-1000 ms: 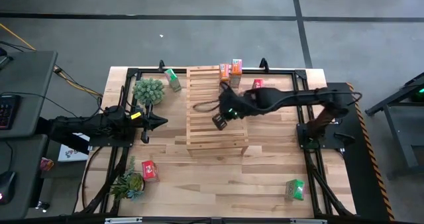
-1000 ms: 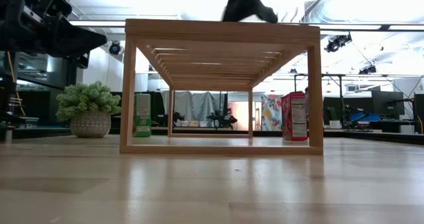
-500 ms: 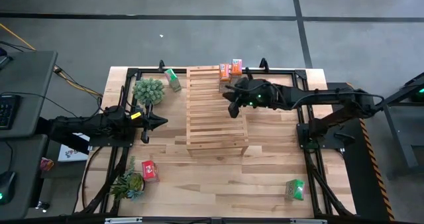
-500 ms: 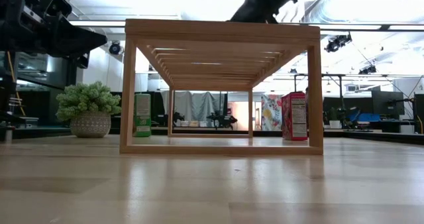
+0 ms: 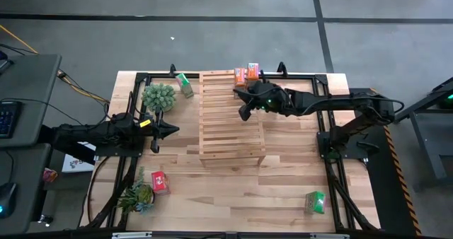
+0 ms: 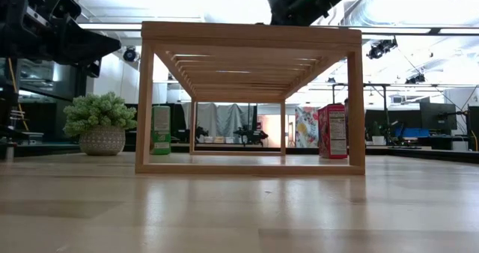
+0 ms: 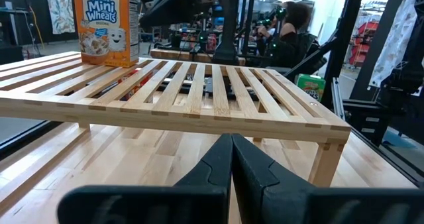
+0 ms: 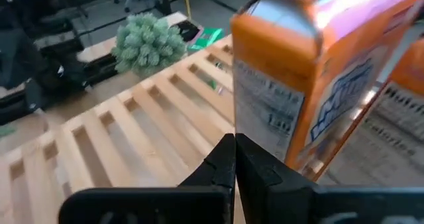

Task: Stack cereal on shelf
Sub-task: Put the orange cereal box on the shelf aligned with the other orange cereal box, then put the top green cereal box on the shelf

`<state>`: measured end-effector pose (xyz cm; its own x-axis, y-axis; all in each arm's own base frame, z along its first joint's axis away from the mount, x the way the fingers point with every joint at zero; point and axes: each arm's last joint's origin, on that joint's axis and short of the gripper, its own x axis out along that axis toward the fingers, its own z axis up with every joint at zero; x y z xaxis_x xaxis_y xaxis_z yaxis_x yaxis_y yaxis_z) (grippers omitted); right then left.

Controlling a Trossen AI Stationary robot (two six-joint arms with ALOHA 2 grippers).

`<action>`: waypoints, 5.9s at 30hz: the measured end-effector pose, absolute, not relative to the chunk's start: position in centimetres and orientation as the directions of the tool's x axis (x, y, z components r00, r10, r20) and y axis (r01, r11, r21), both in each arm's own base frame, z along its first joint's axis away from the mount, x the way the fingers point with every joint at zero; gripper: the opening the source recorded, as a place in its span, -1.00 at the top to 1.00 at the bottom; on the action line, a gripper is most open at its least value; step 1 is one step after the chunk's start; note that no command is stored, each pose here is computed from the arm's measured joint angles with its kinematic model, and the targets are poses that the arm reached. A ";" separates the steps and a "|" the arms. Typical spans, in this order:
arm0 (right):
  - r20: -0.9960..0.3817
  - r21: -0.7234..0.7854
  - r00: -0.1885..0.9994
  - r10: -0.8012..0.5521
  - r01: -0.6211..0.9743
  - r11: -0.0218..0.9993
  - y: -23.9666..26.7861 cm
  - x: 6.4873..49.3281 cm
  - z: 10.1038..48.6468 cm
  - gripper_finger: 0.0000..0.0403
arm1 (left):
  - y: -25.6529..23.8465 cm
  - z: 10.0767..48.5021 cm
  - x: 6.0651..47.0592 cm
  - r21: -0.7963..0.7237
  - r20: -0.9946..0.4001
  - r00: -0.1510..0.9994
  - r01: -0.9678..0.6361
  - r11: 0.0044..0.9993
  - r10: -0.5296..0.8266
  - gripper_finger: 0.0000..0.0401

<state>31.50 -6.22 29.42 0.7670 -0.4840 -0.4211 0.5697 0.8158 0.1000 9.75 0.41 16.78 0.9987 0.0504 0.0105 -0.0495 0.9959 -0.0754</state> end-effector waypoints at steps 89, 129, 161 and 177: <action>-0.581 0.269 0.774 -0.251 0.474 0.838 -1.4 18.0 35.4 1.00 | 0.6 19.7 9.2 -0.316 0.309 0.942 -0.030 0.948 0.133 1.00; -0.505 0.283 0.769 -0.392 0.577 0.766 -1.8 18.4 35.9 1.00 | 19.9 26.5 19.3 -0.415 -0.784 0.296 -0.903 -0.107 0.545 -0.31; -0.569 0.248 0.719 -0.400 0.613 0.750 -1.9 20.6 34.4 1.00 | 20.5 23.2 20.7 -0.345 -0.857 0.158 -0.883 -0.318 0.491 -0.31; -0.566 0.260 0.728 -0.387 0.603 0.754 -1.9 20.9 34.3 1.00 | 21.2 21.3 21.4 -0.320 -0.879 0.118 -0.863 -0.390 0.461 -0.26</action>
